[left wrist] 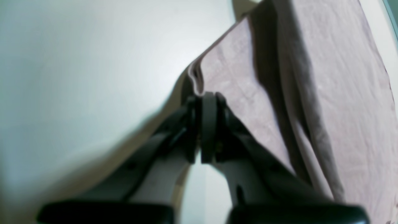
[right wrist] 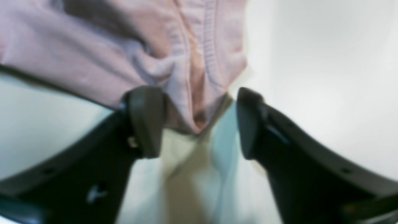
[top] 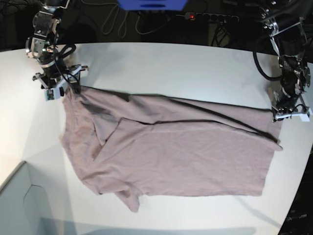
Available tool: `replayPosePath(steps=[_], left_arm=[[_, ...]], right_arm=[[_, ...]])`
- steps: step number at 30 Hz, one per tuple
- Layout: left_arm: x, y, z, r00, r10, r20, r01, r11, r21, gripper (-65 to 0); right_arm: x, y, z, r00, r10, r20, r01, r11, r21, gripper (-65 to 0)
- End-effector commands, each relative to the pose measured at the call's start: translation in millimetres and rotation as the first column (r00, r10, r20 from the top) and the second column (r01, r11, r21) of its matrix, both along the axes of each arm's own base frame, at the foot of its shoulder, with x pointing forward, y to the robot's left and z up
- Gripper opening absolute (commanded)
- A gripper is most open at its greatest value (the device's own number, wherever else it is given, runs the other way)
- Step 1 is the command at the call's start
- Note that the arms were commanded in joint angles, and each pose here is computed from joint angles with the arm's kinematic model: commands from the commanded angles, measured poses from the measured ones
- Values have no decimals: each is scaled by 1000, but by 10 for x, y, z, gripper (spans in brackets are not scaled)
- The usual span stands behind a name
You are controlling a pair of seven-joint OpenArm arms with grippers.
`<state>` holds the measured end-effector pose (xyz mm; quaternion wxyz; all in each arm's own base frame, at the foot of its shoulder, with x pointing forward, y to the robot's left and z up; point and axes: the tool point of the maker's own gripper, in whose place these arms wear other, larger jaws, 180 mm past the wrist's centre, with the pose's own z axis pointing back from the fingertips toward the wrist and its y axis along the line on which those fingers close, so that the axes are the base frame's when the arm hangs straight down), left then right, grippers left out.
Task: Layout the t-shirt on the table in an organized manner, then fold the t-shirt properly
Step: 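Hold the shirt edge with both grippers and adjust the grip, then lift the shirt edge with both grippers and pull it taut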
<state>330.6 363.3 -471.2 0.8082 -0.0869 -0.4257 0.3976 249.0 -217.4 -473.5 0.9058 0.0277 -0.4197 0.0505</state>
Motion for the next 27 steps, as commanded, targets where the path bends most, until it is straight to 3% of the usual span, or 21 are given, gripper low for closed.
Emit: replayPosePath(steps=[1, 4, 5, 9, 14, 22, 27], left_arm=[[-25, 120, 40, 1000, -3, -25, 4, 1000, 22, -649], [-115, 150, -6, 999, -2, -44, 4, 1000, 27, -649], [-117, 156, -4, 999, -3, -45, 4, 1000, 28, -649], [-207, 284, 16, 998, 6, -56, -3, 999, 48, -649], [-115, 343, 299, 999, -32, -7, 32, 994, 106, -649], [327, 160, 1161, 977, -172, 123, 144, 968, 205, -649], [696, 76, 2012, 928, -232, 292, 136, 939, 316, -649]], right_arm=[[-17, -56, 19, 1000, 7, -5, -7, 1000, -13, -412], [-45, -81, 33, 1000, 3, -1, -3, 1000, -18, -634], [-48, -94, 34, 1000, 2, -4, -2, 1000, -21, -650], [82, -191, 265, 998, 26, 52, -22, 997, -74, -650], [345, -208, 734, 983, 62, 175, -37, 989, -141, -650], [959, -215, 1425, 955, 117, 272, -49, 968, -247, -650], [1335, -281, 2065, 921, 114, 372, 5, 953, -304, -650]])
